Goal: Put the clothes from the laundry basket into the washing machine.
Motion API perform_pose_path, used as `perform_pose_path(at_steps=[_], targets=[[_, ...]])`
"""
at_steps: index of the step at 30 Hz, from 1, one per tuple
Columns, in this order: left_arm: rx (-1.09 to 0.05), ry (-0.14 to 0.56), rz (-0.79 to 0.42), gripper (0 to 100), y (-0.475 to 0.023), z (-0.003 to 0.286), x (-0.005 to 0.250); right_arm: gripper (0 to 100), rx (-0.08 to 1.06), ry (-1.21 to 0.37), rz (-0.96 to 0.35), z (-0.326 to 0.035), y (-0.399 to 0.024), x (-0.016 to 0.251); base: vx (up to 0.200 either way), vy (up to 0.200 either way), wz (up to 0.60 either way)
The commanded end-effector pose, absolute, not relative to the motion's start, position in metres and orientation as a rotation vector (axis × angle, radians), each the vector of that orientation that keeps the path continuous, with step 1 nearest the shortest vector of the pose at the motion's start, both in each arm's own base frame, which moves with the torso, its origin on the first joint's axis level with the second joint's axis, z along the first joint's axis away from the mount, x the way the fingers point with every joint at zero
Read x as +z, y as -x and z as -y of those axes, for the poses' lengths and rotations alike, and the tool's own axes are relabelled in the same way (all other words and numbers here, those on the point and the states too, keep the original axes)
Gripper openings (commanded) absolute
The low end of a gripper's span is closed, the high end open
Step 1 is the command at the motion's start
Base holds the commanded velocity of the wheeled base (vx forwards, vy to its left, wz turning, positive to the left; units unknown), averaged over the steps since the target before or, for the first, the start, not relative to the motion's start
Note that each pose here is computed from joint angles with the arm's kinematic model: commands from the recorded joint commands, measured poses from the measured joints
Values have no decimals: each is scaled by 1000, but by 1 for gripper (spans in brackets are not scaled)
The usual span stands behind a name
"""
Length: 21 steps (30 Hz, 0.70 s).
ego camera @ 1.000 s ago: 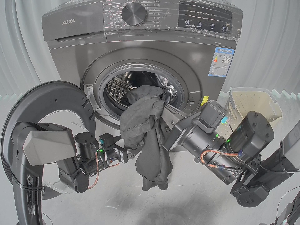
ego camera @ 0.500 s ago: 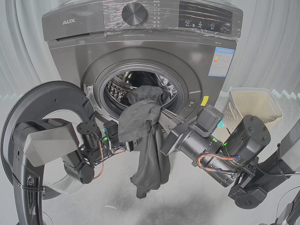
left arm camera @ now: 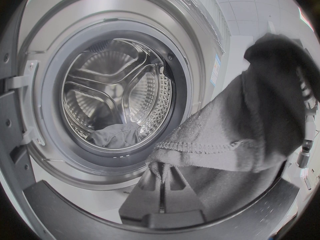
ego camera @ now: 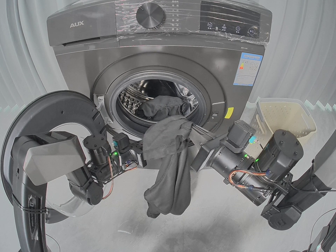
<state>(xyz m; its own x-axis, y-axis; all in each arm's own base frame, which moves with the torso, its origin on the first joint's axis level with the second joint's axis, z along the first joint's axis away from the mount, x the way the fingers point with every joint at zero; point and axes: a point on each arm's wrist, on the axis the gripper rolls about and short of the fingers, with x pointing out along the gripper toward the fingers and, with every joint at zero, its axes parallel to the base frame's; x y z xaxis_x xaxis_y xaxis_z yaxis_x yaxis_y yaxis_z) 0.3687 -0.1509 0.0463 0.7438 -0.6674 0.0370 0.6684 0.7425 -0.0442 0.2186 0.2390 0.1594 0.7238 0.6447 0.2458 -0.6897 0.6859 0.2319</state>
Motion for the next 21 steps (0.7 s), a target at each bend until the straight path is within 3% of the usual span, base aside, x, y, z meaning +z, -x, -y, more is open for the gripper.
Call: perform_pose_path(at_steps=[1,8,13,14,16,21], targets=[[-718,56,37,0,-359,144,62,0,697,-299,128,-222,-225,154,0,0,0],[-733,40,38,0,-313,130,96,0,674,-276,80,-216,-226,141,0,0,0],[-753,19,35,0,-289,123,106,0,654,-268,57,-217,-229,133,0,0,0],[-759,9,42,0,-288,124,107,100,642,-266,44,-217,-229,129,0,0,0],[-759,7,44,0,-288,124,108,100,640,-265,38,-217,-229,128,0,0,0],[-756,-1,43,0,-289,124,106,100,581,-159,-174,-192,-215,79,0,0,0]])
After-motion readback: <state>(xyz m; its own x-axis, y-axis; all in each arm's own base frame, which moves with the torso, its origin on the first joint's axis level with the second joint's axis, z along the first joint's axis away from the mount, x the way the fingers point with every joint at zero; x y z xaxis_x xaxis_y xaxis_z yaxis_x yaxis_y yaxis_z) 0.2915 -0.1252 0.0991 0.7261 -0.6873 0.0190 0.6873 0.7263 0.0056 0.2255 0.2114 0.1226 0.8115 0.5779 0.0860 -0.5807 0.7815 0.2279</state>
